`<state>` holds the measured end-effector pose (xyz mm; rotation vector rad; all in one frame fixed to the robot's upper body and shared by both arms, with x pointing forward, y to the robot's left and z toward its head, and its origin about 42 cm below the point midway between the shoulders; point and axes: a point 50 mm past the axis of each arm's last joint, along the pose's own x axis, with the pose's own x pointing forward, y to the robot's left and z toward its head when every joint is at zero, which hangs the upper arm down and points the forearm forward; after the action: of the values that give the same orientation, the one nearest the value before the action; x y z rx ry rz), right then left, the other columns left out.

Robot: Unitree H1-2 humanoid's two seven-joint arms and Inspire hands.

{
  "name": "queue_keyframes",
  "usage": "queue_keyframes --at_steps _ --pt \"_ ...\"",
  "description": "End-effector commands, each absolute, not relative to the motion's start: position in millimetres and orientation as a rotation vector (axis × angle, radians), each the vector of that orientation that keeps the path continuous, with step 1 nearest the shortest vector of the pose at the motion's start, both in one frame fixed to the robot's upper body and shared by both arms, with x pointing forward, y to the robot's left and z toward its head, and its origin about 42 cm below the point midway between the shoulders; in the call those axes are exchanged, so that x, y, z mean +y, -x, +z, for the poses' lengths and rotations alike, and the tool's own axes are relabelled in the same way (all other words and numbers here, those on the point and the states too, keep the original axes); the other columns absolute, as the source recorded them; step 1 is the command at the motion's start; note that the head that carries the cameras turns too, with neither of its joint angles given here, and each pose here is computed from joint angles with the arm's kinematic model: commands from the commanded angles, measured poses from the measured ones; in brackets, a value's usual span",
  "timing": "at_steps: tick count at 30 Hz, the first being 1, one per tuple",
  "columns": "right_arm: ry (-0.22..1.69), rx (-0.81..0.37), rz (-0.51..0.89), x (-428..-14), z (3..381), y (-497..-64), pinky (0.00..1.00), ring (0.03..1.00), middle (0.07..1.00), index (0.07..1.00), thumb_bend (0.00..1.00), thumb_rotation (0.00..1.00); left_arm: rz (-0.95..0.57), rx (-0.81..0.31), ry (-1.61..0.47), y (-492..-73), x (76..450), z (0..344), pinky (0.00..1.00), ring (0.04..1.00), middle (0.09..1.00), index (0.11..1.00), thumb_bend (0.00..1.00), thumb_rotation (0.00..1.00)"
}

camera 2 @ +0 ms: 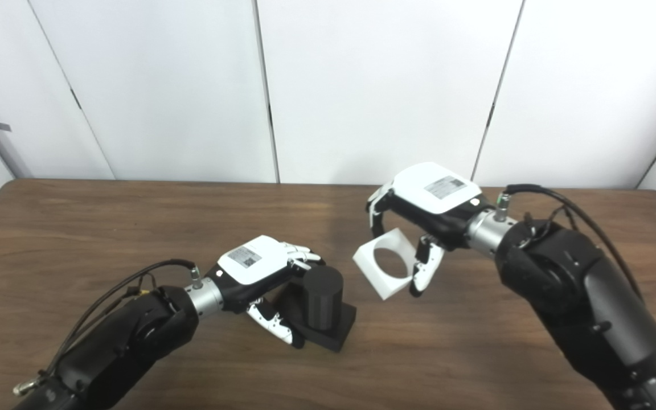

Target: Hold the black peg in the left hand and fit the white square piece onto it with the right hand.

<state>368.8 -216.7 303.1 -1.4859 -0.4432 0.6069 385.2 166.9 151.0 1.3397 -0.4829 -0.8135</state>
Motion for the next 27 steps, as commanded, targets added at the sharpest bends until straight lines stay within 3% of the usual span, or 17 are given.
queue_keyframes --at_steps 1,27 --pt "1.499 -0.564 0.566 -207.0 329.5 -367.8 0.71 0.823 0.777 0.477 0.52 0.14 -0.914 -0.36 -1.444 -372.6 167.1 117.7 0.86 0.89 0.871 0.49 0.52 0.08" --pt "1.394 -0.576 0.607 -172.4 315.1 -365.0 0.74 0.834 0.786 0.479 0.52 0.14 -0.915 -0.356 -1.434 -372.4 163.9 117.0 0.87 0.897 0.873 0.49 0.52 0.08"
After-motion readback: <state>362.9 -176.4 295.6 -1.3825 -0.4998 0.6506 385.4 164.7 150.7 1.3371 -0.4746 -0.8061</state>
